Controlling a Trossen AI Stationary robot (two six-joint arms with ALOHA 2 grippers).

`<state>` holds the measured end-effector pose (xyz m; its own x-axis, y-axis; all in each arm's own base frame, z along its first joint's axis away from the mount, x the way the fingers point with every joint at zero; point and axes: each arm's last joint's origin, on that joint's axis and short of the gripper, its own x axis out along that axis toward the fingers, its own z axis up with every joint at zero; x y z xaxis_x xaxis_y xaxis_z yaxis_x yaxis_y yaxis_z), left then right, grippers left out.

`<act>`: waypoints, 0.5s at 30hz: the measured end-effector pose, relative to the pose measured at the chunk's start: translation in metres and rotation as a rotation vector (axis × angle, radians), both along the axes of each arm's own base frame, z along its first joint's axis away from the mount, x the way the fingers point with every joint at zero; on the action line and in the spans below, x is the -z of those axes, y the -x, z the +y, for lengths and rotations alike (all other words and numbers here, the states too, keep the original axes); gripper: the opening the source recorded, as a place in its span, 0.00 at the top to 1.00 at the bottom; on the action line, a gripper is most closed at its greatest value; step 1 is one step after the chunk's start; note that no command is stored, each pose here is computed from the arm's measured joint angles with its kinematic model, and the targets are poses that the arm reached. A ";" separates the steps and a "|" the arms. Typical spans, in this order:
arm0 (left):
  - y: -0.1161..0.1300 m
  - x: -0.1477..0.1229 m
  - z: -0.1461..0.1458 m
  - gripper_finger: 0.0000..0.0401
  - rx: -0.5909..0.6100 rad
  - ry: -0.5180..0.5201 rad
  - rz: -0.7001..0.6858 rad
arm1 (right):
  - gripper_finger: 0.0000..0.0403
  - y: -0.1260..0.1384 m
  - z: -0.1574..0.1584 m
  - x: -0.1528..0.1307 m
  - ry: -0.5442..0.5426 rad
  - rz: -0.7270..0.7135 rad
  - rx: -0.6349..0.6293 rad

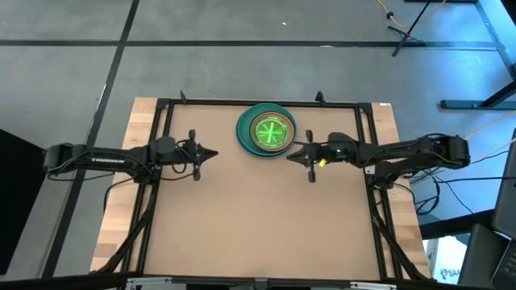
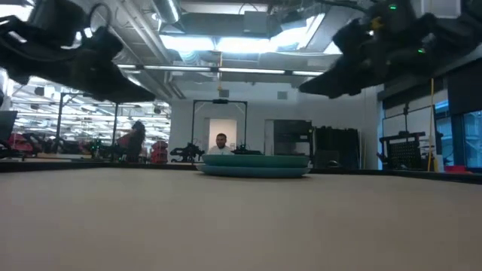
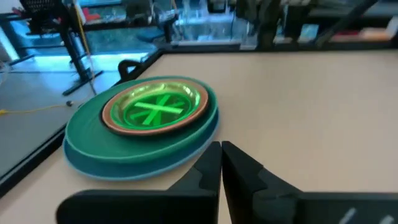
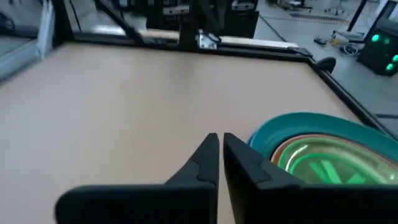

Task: Stack plastic plates
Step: Return to Home Position

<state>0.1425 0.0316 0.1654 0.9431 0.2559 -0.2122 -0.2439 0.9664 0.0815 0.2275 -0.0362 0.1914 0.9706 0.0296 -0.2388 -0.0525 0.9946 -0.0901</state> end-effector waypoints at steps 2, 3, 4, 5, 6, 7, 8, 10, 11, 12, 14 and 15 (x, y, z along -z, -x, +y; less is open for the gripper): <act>0.006 0.001 -0.002 0.99 0.020 0.015 -0.042 | 0.96 0.012 0.003 0.003 -0.029 -0.021 -0.002; 0.009 0.002 -0.003 0.99 0.033 0.020 -0.062 | 0.97 0.017 0.004 0.003 -0.041 -0.038 -0.011; 0.012 0.004 -0.004 1.00 0.046 0.027 -0.078 | 0.98 0.023 0.005 0.004 -0.055 -0.048 -0.015; 0.015 0.005 -0.005 1.00 0.061 0.033 -0.095 | 0.99 0.028 0.006 0.005 -0.061 -0.058 -0.017; 0.017 0.006 -0.006 1.00 0.069 0.038 -0.115 | 0.99 0.033 0.007 0.005 -0.064 -0.069 -0.017; 0.020 0.007 -0.007 0.99 0.072 0.051 -0.133 | 0.99 0.039 0.008 0.005 -0.071 -0.084 -0.016; 0.021 0.005 -0.007 0.99 0.073 0.058 -0.150 | 0.99 0.044 0.009 0.005 -0.076 -0.100 -0.017; 0.024 0.002 -0.008 0.99 0.091 0.070 -0.180 | 0.99 0.053 0.011 0.005 -0.077 -0.134 -0.018; 0.026 0.000 -0.009 0.99 0.104 0.071 -0.199 | 0.99 0.058 0.012 0.006 -0.084 -0.150 -0.016; 0.027 -0.002 -0.010 0.99 0.117 0.071 -0.218 | 0.99 0.063 0.013 0.007 -0.091 -0.164 -0.011; 0.030 -0.006 -0.010 0.99 0.125 0.066 -0.259 | 1.00 0.070 0.014 0.008 -0.108 -0.196 -0.009; 0.032 -0.007 -0.011 0.99 0.127 0.063 -0.274 | 1.00 0.075 0.015 0.010 -0.119 -0.207 -0.008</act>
<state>0.1109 0.0209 0.1724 0.9909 0.1273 0.0431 -0.1260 0.9915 -0.0317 0.1522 -0.0214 0.1816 0.9982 0.0535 -0.0289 -0.0530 0.9984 0.0178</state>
